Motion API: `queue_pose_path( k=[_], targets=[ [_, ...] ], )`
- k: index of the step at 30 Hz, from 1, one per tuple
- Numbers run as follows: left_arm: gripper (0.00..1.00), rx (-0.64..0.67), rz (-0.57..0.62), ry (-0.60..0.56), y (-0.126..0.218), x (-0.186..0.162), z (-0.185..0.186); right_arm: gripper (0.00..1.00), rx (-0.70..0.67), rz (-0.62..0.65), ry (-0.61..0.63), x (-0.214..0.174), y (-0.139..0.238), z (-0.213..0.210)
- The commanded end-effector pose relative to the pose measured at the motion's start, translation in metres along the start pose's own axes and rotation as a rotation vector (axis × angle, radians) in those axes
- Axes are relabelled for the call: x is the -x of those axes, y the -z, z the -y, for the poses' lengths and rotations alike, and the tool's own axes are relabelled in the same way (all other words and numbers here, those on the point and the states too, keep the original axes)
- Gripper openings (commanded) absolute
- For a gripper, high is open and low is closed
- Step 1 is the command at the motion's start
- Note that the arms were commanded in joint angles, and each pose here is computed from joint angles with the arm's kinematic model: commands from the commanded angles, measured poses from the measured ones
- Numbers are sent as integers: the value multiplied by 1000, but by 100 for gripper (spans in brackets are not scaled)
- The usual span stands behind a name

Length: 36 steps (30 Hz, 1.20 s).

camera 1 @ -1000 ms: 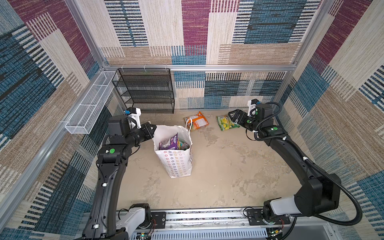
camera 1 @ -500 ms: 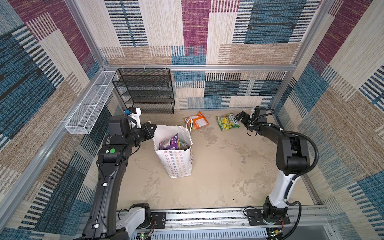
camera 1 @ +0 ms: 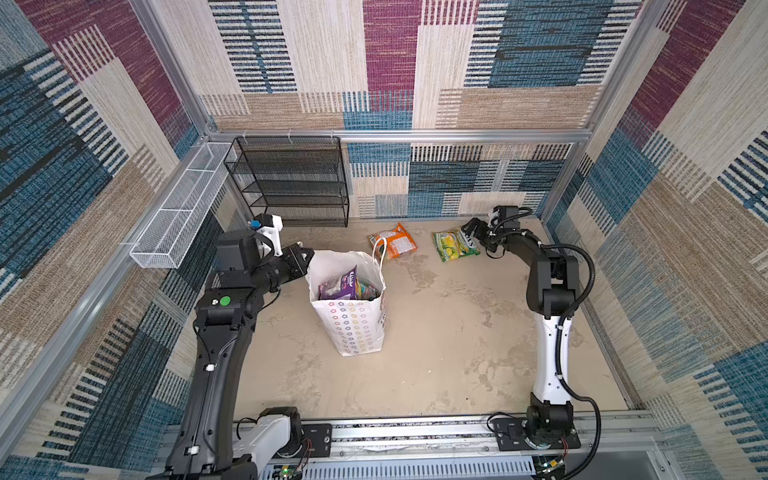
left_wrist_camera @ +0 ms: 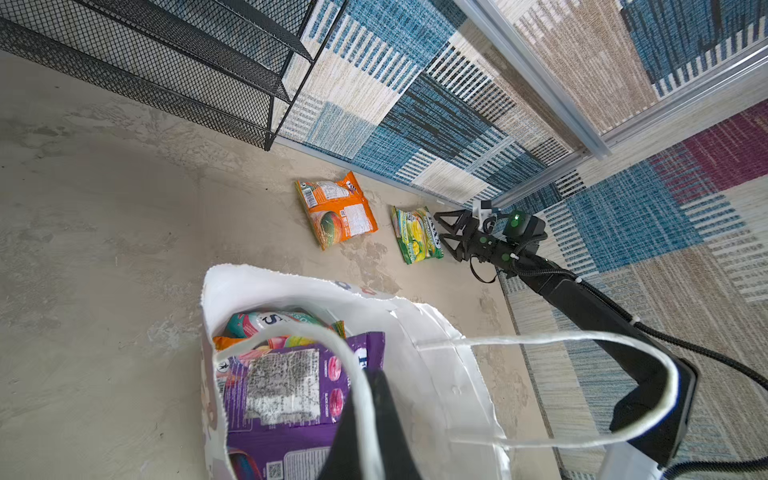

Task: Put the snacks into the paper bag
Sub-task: 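Lower the right gripper onto the green packet and grasp its edge, then lift the green packet with the right gripper off the floor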

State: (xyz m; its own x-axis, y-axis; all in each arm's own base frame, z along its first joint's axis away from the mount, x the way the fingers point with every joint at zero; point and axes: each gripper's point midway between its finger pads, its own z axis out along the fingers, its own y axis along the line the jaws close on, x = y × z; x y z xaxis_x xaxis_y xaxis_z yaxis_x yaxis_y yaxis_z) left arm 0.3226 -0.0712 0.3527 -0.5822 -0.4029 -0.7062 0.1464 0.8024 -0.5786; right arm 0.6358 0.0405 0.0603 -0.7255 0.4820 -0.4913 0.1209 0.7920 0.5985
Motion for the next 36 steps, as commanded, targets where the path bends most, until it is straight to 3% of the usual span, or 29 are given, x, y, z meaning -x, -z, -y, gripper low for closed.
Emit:
queue_pose_path(
  k=[1, 9, 13, 22, 26, 32, 36],
  targets=[
    [0, -38, 30, -8, -1, 9, 7, 100, -6, -122, -22, -33, -7, 7],
    [0, -48, 30, -2, -1, 9, 8, 98, 21, -199, 88, -76, -4, -27],
    [1, -49, 27, 0, -2, 9, 8, 93, -76, -184, 98, -87, -3, -26],
    [1, -48, 29, -1, -1, 9, 8, 64, -195, -182, 56, -96, -11, -2],
    [1, -51, 30, 6, -1, 10, 7, 53, -182, -176, 61, -96, -9, -6],
    [1, -59, 33, 4, 0, 10, 9, 23, -156, -168, 54, -97, -5, -11],
    [2, -61, 33, 3, 0, 10, 9, 9, -91, -152, 49, -92, 5, -29]
  ],
)
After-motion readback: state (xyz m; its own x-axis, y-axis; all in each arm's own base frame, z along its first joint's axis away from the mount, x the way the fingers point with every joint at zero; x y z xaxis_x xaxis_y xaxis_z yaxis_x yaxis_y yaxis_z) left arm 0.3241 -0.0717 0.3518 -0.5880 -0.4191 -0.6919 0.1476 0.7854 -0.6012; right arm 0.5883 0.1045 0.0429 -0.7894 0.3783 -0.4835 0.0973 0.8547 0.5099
